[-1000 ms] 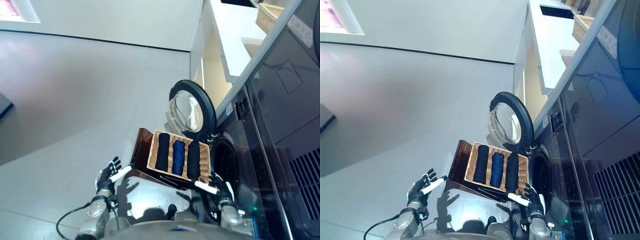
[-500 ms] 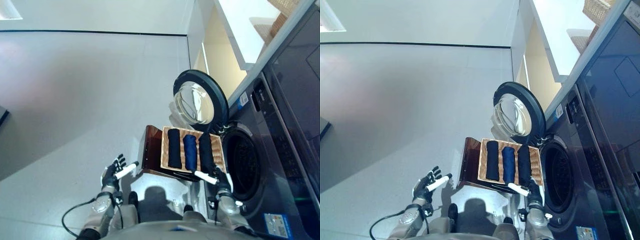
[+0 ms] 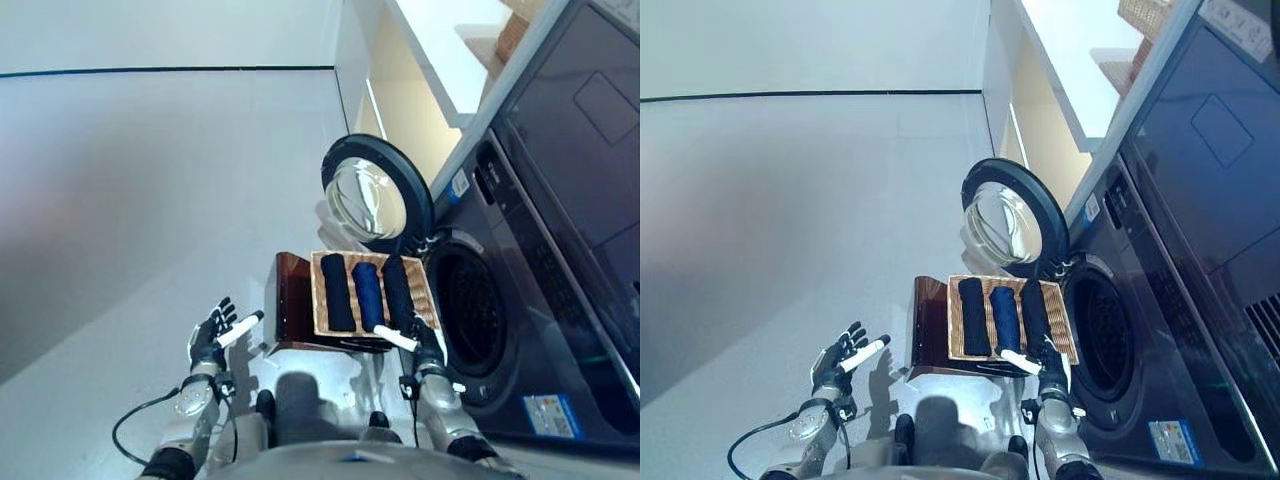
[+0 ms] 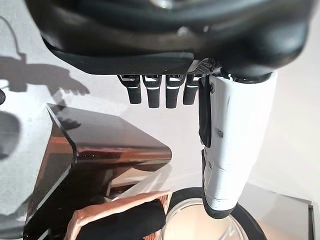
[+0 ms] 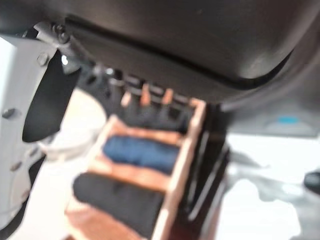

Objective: Pick up the clothes and place them into the washing machine

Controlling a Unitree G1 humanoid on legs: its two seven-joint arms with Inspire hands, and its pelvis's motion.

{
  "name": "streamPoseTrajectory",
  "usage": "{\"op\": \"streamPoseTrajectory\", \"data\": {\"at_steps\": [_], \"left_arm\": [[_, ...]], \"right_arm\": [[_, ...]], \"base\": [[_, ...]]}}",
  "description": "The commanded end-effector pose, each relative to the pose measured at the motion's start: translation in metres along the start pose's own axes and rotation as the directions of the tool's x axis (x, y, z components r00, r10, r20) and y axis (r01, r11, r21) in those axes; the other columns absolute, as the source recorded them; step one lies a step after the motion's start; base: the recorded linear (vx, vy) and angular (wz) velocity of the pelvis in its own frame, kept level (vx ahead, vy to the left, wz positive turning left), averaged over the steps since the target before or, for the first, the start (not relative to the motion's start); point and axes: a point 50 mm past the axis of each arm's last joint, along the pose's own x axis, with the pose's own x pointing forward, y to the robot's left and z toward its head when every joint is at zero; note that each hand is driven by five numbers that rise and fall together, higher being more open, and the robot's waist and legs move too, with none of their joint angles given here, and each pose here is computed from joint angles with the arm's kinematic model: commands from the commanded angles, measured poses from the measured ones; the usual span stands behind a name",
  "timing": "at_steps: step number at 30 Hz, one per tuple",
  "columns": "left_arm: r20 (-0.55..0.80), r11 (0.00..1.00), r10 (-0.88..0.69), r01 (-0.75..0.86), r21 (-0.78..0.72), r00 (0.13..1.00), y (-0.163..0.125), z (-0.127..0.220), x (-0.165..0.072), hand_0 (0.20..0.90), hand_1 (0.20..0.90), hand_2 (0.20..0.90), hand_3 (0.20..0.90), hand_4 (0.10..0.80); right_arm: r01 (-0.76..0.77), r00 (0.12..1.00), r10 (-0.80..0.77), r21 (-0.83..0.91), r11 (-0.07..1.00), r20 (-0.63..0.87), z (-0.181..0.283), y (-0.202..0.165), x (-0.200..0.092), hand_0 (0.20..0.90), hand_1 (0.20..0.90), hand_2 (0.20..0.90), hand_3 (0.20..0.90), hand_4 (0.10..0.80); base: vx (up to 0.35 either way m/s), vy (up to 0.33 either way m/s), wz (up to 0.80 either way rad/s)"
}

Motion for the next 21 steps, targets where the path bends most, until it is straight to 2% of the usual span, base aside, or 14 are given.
{"op": "streamPoseTrajectory", "data": {"at_steps": [1, 4, 12, 16, 21], "left_arm": [[0.205, 0.999, -0.025, 0.03, -0.022, 0.978, 0.002, 0.043, 0.004, 0.9, 0.9, 0.9, 0.9, 0.8], [0.208, 0.999, -0.029, 0.034, -0.022, 0.978, 0.004, 0.043, 0.003, 0.9, 0.9, 0.9, 0.9, 0.8], [0.216, 0.999, -0.019, 0.027, -0.032, 0.976, 0.0, 0.045, 0.007, 0.9, 0.9, 0.9, 0.9, 0.8], [0.175, 0.999, 0.007, 0.003, -0.052, 0.985, 0.005, 0.033, 0.003, 0.9, 0.9, 0.9, 0.9, 0.8], [0.166, 0.997, 0.015, -0.001, -0.081, 0.986, 0.005, 0.029, 0.0, 0.9, 0.9, 0.9, 0.9, 0.8]], "right_arm": [[-0.026, 0.977, 0.02, 0.027, 0.999, 0.214, 0.05, 0.004, 0.007, 0.9, 0.9, 0.9, 0.9, 0.8], [-0.034, 0.972, 0.026, 0.029, 0.999, 0.234, 0.056, 0.004, 0.009, 0.9, 0.9, 0.9, 0.9, 0.8], [-0.025, 0.969, 0.017, 0.028, 0.999, 0.245, 0.063, 0.005, 0.012, 0.9, 0.9, 0.9, 0.9, 0.8], [-0.023, 0.972, 0.017, 0.026, 0.999, 0.235, 0.056, 0.002, 0.008, 0.9, 0.9, 0.9, 0.9, 0.8], [-0.033, 0.974, 0.029, 0.014, 0.999, 0.226, 0.051, 0.002, 0.005, 0.9, 0.9, 0.9, 0.9, 0.8]], "base": [[0.092, 0.211, -0.09], [0.173, 0.099, -0.09], [0.235, -0.067, -0.02], [0.275, -0.144, 0.5], [0.165, -0.157, 0.0]]}}
